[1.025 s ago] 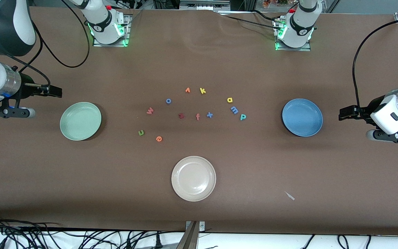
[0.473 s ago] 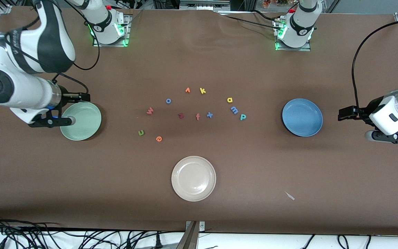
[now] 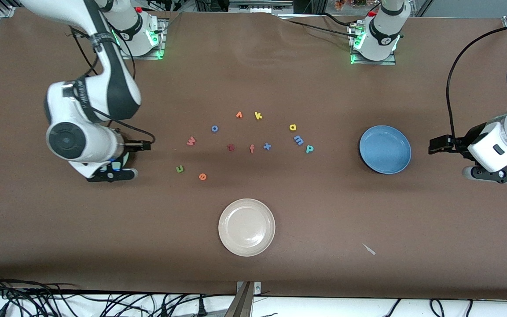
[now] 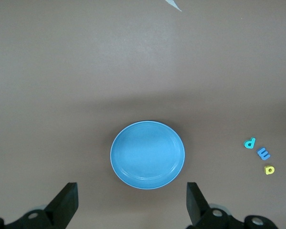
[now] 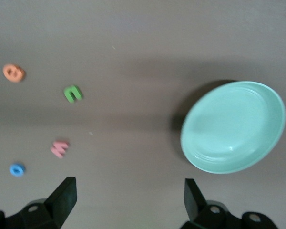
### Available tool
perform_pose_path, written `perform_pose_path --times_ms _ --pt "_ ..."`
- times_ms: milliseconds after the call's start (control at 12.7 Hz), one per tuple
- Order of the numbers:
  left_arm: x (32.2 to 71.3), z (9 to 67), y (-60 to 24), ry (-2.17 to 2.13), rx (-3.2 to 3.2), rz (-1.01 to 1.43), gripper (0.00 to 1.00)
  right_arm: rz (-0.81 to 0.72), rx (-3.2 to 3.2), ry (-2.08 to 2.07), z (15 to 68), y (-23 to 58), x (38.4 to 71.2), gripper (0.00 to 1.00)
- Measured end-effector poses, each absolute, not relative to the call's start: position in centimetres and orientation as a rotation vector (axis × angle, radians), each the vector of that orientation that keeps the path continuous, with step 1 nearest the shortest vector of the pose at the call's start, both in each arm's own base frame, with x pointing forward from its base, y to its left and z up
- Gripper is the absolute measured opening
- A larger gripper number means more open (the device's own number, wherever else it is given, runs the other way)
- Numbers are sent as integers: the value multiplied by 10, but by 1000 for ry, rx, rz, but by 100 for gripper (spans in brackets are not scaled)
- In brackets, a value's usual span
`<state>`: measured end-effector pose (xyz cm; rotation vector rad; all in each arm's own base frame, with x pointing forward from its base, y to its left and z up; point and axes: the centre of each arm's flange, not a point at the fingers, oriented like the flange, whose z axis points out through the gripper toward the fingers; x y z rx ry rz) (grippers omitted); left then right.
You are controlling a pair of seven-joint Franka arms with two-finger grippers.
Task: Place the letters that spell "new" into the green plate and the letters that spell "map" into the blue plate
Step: 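Reach the right gripper toward the green n while the left gripper reaches the blue d, then grasp the green n with the right gripper while the left gripper grasps the blue d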
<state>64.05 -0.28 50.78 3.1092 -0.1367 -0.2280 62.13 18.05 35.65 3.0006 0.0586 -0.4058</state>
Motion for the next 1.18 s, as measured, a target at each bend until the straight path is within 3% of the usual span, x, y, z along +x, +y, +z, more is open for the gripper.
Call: perform_pose_path --times_ms 315,631,1182 --pt "641 501 -4 -127 3107 -246 100 -158 3039 -137 320 231 622 100" --pt "645 466 -35 52 3061 -343 100 33 3088 -166 260 232 604 100" --pt "617 352 -127 555 3039 -422 100 -15 3082 80 207 231 582 100"
